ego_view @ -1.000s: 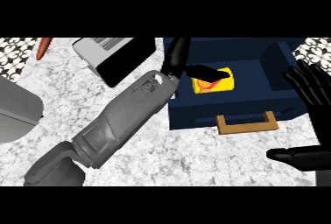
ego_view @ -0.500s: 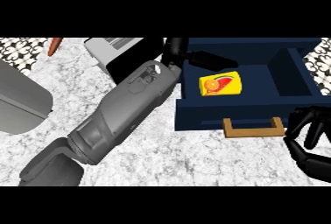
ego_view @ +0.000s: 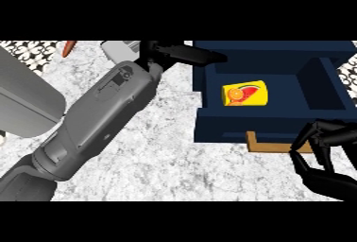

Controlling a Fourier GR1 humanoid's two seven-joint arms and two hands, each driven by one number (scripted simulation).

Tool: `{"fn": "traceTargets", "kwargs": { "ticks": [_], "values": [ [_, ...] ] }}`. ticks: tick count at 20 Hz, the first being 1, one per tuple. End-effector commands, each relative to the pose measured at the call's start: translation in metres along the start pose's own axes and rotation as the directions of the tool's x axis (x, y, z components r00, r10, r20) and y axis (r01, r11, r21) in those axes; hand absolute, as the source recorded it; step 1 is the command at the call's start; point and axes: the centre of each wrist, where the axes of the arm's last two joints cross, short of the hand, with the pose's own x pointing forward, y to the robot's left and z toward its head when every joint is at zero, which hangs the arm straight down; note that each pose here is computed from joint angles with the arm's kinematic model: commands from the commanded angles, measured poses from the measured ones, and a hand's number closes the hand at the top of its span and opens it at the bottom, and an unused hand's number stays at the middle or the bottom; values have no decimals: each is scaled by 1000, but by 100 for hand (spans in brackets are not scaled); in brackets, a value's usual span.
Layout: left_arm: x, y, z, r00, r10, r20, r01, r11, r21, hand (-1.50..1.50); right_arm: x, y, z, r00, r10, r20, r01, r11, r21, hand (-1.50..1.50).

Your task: Pick up the cup, place it into the drawer and close the drawer

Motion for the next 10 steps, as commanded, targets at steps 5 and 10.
{"fn": "traceTargets", "kwargs": {
  "ticks": [5,10],
  "values": [
    [-1,69,26,999,42,-9,-42,998,55,-150,-24,25,-30,987,153,-58,-153,988,6,150],
    [-18,97,63,999,39,-28,-37,998,43,-150,-30,61,-39,936,347,-48,-339,932,124,150]
  ]
}}
